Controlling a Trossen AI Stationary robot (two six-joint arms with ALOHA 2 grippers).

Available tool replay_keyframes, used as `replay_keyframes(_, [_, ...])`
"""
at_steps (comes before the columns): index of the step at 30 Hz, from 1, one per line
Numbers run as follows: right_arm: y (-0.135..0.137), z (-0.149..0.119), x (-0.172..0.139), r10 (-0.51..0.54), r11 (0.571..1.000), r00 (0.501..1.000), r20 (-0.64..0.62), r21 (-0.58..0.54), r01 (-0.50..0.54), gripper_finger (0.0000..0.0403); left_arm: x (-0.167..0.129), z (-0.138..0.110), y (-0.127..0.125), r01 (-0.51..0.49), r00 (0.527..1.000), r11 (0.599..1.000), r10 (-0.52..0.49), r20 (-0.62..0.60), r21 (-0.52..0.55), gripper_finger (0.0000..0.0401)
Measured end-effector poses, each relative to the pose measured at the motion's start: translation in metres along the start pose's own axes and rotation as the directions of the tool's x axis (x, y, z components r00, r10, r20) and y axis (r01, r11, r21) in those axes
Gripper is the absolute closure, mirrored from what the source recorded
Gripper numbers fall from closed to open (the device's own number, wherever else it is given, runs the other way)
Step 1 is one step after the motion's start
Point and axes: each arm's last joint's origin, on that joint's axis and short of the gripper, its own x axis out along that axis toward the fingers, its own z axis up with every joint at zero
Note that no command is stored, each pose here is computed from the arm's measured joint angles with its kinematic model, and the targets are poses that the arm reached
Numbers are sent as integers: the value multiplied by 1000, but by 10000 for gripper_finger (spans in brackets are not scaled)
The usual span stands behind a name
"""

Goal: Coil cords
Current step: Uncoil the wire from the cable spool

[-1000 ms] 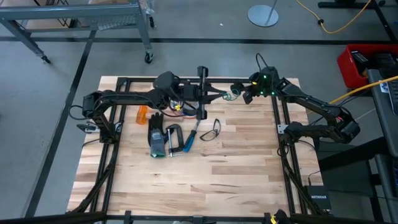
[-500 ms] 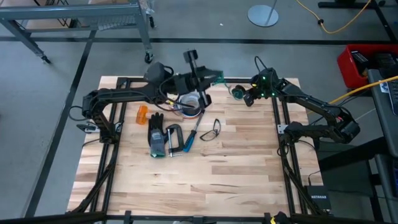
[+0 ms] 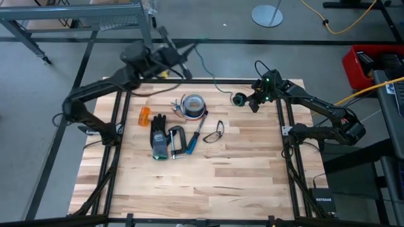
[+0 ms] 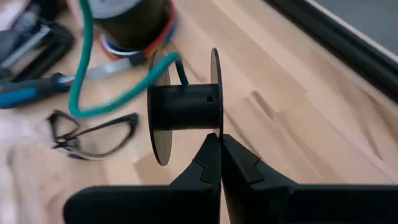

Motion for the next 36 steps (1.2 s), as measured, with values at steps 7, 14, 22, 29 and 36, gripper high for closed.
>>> replay_keyframes(7, [4, 1, 0, 126, 992, 992, 16, -25, -125, 402, -39, 1, 37, -95, 963, 994, 107, -246, 59, 401])
replay_keyframes(14, [6, 2, -1, 216, 976, 976, 38, -38, -214, 402, -86, -6, 50, -27, 868, 999, 13, -496, -20, 401])
replay_keyframes(22, [11, 9, -3, 391, 919, 914, 106, -101, -382, 402, -128, -26, 38, 46, 636, 980, -179, -750, -195, 401])
replay_keyframes(29, [14, 24, -7, 512, 858, 833, 209, -163, -487, 402, -139, -50, 10, 78, 475, 962, -266, -839, -261, 401])
replay_keyframes(36, [17, 41, -16, 611, 792, 736, 292, -231, -565, 402, -136, -83, -31, 140, 425, 951, -310, -850, -277, 401])
